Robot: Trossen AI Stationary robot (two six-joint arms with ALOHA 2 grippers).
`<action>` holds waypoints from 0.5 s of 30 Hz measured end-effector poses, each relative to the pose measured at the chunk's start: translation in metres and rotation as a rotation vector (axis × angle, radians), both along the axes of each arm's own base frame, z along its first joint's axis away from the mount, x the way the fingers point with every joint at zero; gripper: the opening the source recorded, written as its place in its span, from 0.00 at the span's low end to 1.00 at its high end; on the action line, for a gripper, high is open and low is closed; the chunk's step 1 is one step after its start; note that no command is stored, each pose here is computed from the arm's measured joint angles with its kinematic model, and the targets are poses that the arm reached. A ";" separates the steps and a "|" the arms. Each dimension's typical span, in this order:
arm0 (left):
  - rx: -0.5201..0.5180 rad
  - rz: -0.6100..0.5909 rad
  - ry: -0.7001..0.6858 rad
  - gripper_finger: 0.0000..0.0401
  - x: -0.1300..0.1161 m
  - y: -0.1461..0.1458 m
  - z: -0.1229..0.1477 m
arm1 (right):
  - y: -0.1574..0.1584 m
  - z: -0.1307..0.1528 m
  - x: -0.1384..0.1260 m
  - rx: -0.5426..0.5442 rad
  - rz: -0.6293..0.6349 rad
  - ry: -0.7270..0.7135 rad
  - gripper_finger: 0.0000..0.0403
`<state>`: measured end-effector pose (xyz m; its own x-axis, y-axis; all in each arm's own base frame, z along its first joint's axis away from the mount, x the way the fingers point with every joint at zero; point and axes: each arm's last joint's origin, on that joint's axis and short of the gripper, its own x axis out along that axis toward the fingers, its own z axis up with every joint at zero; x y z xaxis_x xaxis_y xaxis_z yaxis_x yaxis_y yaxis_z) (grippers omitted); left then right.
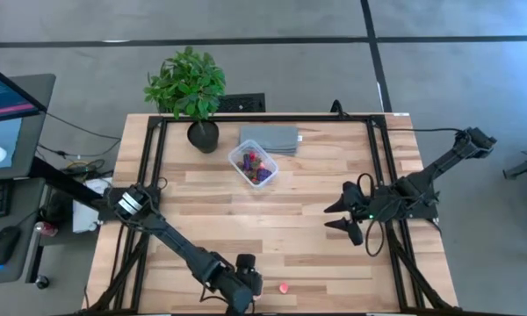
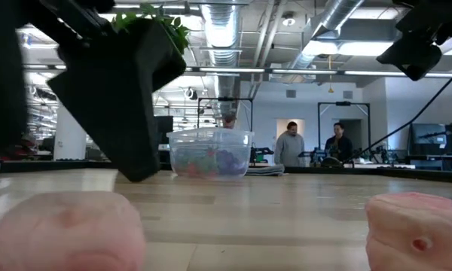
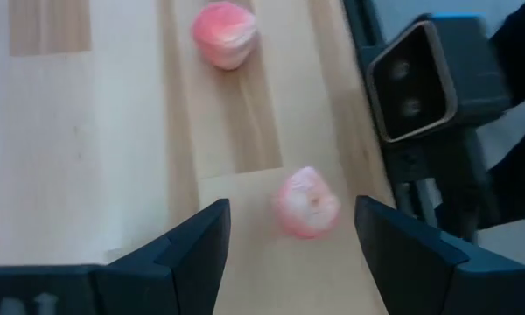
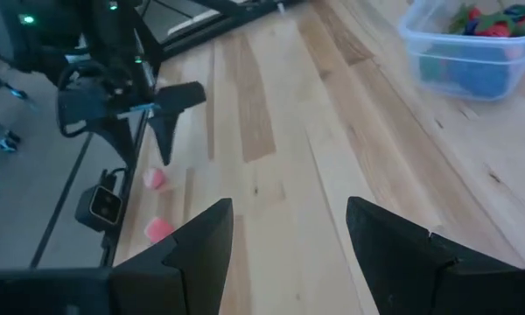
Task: Pick and placing Produce into tupperware
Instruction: Put the pink peach into the transparent bin
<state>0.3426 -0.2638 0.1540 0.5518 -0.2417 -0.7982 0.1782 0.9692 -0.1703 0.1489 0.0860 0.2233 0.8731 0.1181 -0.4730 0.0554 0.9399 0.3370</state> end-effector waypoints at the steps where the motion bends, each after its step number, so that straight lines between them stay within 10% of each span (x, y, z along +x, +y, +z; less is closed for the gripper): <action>1: 0.000 0.002 0.005 0.59 0.001 0.002 0.000 | 0.000 0.000 0.000 -0.002 0.001 0.003 0.62; 15: -0.002 -0.163 0.020 0.59 0.009 0.013 0.000 | -0.001 -0.002 -0.001 -0.031 0.009 0.022 0.62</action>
